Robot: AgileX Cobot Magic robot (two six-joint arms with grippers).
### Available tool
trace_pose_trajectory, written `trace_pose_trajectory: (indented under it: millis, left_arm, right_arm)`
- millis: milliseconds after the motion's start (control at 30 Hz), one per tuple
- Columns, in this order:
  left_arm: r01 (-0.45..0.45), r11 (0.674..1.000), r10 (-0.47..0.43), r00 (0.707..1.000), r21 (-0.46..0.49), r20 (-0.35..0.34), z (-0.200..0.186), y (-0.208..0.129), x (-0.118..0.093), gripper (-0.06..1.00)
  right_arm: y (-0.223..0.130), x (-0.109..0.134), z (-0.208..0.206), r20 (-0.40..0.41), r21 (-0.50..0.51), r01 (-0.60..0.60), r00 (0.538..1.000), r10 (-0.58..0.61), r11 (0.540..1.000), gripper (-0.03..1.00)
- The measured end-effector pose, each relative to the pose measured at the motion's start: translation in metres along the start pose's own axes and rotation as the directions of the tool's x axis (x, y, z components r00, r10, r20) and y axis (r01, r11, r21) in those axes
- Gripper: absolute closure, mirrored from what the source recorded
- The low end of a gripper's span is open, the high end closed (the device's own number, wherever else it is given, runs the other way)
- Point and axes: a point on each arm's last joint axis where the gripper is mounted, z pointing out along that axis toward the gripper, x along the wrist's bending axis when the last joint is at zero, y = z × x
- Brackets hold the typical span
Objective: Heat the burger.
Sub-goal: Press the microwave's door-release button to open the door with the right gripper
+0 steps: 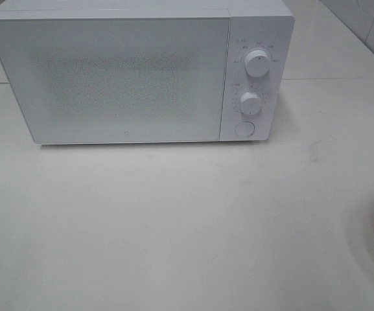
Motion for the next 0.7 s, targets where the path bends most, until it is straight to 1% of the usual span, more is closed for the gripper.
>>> trace_pose_trajectory:
  millis: [167, 433, 600, 700]
  left_arm:
    - [0.000, 1.000, 0.000, 1.000, 0.000, 0.000, 0.000, 0.000, 0.000, -0.04]
    - [0.000, 1.000, 0.000, 1.000, 0.000, 0.000, 0.000, 0.000, 0.000, -0.04]
    - [0.000, 1.000, 0.000, 1.000, 0.000, 0.000, 0.000, 0.000, 0.000, -0.04]
    - [0.000, 1.000, 0.000, 1.000, 0.000, 0.000, 0.000, 0.000, 0.000, -0.04]
  right_arm:
    - [0.010, 0.000, 0.019, 0.002, -0.007, -0.002, 1.000, 0.002, 1.000, 0.22]
    - [0.017, 0.000, 0.037, 0.005, -0.010, -0.004, 1.000, 0.004, 1.000, 0.22]
    - [0.019, 0.000, 0.051, 0.005, -0.038, -0.005, 1.000, 0.005, 0.999, 0.22]
    - [0.014, -0.001, 0.061, 0.006, -0.060, -0.004, 1.000, 0.005, 0.998, 0.22]
